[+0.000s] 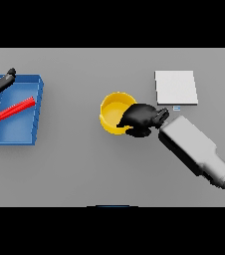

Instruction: Pick up the red beaker and tilt it to pour out 1 green nut into yellow bowl. Pick up the yellow bowl and place it on the metallic measuring scale.

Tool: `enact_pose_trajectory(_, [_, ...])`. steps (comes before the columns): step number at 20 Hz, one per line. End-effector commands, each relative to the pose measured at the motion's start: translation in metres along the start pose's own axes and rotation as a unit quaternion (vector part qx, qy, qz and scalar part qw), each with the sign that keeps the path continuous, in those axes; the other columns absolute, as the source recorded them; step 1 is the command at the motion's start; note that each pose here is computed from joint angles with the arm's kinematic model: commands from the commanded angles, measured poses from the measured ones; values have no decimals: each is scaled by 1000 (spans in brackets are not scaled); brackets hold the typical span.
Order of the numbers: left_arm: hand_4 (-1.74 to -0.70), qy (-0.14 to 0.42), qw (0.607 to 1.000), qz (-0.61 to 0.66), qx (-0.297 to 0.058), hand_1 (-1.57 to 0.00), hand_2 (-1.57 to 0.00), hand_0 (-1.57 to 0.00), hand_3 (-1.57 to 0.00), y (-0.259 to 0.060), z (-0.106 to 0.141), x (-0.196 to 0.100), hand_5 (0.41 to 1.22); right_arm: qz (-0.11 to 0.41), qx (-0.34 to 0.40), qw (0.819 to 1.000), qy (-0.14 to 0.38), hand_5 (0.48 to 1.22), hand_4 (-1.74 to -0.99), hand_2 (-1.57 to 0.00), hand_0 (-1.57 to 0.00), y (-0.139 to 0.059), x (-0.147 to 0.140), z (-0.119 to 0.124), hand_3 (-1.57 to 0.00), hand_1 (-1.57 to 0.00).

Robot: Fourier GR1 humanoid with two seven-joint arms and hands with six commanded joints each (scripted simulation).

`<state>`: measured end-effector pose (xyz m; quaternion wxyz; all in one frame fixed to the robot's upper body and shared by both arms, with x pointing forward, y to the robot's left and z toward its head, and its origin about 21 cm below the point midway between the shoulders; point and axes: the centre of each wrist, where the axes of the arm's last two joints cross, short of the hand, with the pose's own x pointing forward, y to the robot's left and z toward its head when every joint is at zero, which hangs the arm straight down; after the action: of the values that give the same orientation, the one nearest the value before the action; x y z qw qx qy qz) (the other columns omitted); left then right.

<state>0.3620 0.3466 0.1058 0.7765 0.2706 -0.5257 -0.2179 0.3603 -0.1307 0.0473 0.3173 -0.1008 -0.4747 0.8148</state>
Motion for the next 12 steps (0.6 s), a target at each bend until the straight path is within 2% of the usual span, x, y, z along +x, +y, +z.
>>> enact_pose_trajectory(1, [-784,4,1000,-1,-4,1,1,1,1,-4,-2,-1,712,-3,2,1000,6,1152,-1637,-1187,-1278,-1,1,-2,-1027,-1266])
enact_pose_trajectory(4, [-782,-3,1000,-1,-4,1,1,1,1,-3,0,0,710,-9,10,1000,15,1186,-1688,-1323,-1421,-4,2,1,-1130,-1415])
enact_pose_trajectory(7, [-786,-1,1000,1,-6,1,1,1,1,-4,0,1,704,-9,4,1000,14,1203,-1714,-1362,-1494,-9,4,3,-1198,-1491])
enact_pose_trajectory(10, [-775,1,1000,-4,0,1,1,1,1,-1,1,0,706,-9,-2,1000,24,1212,-1727,-1440,-1532,-23,3,11,-1173,-1530])
enact_pose_trajectory(12, [-771,-6,1000,-6,-1,1,1,1,1,-3,3,4,707,-11,-5,1000,22,1215,-1732,-1459,-1546,-34,-1,26,-1160,-1545])
